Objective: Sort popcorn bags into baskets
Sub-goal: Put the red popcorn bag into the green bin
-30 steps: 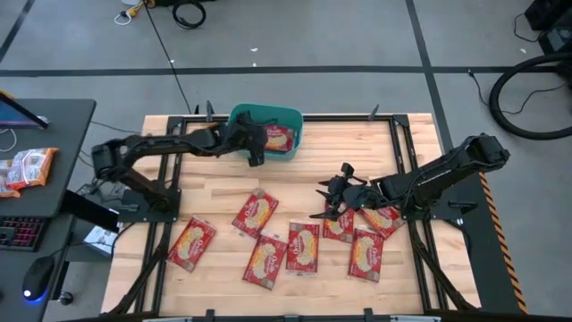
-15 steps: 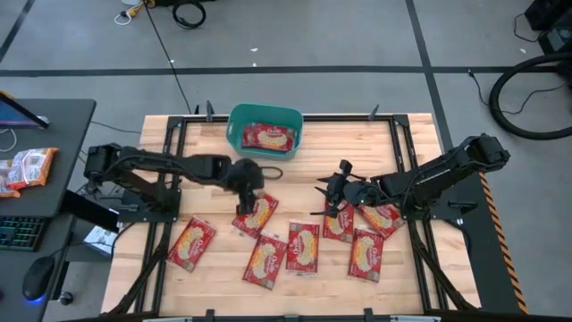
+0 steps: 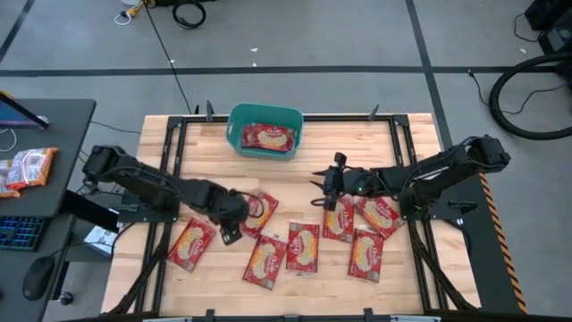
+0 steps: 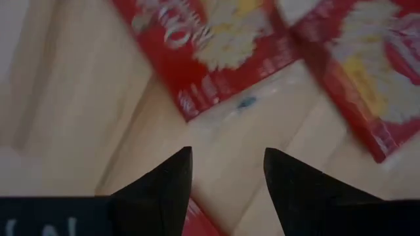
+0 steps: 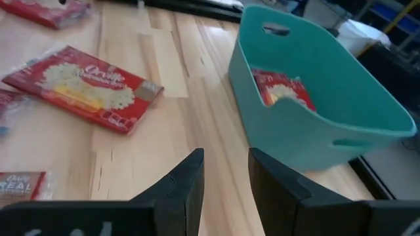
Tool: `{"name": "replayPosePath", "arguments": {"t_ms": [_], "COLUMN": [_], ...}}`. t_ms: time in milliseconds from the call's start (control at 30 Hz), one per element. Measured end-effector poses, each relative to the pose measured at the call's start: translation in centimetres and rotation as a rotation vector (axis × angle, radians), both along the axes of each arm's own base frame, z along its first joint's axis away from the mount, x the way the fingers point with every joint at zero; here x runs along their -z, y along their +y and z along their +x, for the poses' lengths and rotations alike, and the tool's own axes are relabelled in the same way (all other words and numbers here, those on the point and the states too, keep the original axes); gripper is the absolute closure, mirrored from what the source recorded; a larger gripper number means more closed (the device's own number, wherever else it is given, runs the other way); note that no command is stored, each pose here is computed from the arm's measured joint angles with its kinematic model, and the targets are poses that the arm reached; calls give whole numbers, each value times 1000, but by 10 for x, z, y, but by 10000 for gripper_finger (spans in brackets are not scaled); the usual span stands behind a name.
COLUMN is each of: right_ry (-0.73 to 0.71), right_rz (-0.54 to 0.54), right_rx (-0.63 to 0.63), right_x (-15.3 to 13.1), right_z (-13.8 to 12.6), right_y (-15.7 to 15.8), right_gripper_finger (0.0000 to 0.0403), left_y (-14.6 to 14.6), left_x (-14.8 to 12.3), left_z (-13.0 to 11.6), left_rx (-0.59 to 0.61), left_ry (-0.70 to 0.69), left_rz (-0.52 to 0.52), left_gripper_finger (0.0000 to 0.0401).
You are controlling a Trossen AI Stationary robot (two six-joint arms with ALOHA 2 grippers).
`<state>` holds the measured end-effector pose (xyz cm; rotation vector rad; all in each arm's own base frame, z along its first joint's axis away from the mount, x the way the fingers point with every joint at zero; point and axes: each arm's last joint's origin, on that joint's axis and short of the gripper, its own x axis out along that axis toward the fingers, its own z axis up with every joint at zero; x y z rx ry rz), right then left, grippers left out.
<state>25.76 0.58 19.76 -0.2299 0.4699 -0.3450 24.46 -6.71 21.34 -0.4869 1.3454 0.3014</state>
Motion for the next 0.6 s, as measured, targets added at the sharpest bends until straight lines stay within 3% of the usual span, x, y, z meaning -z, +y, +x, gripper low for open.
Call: {"name": "replayPosePath", "arguments": {"t_ms": [233, 400, 600], "right_ry": [-67, -88, -104], "right_rz": [-31, -21, -2], "right_rx": [-50, -75, -91], "right_x": [-8, -10, -11], "right_z": [5, 5, 6], "right_y": [-15, -24, -30], "right_gripper_finger": [279, 279, 279], "left_y": [-19, -32, -40], "left_x": [16, 32, 39], "left_z": [-5, -11, -14], "left_rx": [-160, -170, -128], "left_ry": [111, 236, 231], "left_rz": [62, 112, 193], "left_gripper_finger": [209, 209, 209]}}
